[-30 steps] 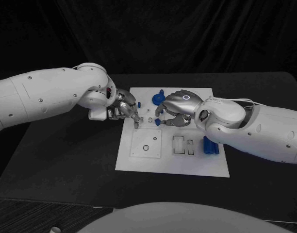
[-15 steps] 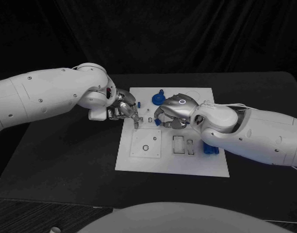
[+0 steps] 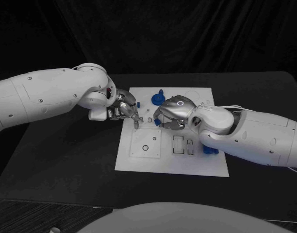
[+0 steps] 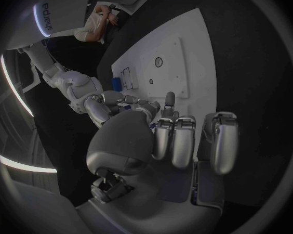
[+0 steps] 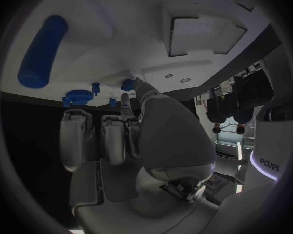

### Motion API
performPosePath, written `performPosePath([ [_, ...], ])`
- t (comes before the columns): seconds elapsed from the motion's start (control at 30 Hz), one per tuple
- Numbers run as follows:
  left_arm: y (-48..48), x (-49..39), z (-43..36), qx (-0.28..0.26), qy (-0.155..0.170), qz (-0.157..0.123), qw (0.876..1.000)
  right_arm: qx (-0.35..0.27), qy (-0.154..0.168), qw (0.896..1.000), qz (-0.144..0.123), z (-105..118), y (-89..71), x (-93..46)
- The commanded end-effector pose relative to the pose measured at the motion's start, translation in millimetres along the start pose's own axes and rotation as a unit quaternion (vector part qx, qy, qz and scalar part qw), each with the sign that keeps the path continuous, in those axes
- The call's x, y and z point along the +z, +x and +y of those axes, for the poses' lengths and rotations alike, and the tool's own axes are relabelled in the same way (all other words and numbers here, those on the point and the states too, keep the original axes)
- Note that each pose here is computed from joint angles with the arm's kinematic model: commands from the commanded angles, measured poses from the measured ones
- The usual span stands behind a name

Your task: Assemble the parts on the task board

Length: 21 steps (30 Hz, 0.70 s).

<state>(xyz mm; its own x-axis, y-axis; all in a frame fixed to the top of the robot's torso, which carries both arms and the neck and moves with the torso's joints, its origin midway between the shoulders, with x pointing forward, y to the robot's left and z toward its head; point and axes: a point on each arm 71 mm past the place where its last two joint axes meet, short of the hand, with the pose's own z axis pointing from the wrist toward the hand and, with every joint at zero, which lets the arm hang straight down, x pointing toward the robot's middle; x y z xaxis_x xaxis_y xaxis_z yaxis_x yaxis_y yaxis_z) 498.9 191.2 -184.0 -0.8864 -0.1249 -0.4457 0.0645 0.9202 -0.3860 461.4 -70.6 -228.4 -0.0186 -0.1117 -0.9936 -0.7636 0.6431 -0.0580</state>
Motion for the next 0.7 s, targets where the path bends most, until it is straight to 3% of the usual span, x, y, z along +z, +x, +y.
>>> performPosePath([
  [0.03,1.8,0.8,-2.2,0.0,0.011,0.007,1.0,-0.005,0.012,1.0,0.006,-0.2,3.0,0.1],
  [0.7,2.7,1.7,-0.6,-0.002,0.01,0.008,1.0,-0.028,0.007,1.0,-0.01,3.3,4.2,-0.1],
])
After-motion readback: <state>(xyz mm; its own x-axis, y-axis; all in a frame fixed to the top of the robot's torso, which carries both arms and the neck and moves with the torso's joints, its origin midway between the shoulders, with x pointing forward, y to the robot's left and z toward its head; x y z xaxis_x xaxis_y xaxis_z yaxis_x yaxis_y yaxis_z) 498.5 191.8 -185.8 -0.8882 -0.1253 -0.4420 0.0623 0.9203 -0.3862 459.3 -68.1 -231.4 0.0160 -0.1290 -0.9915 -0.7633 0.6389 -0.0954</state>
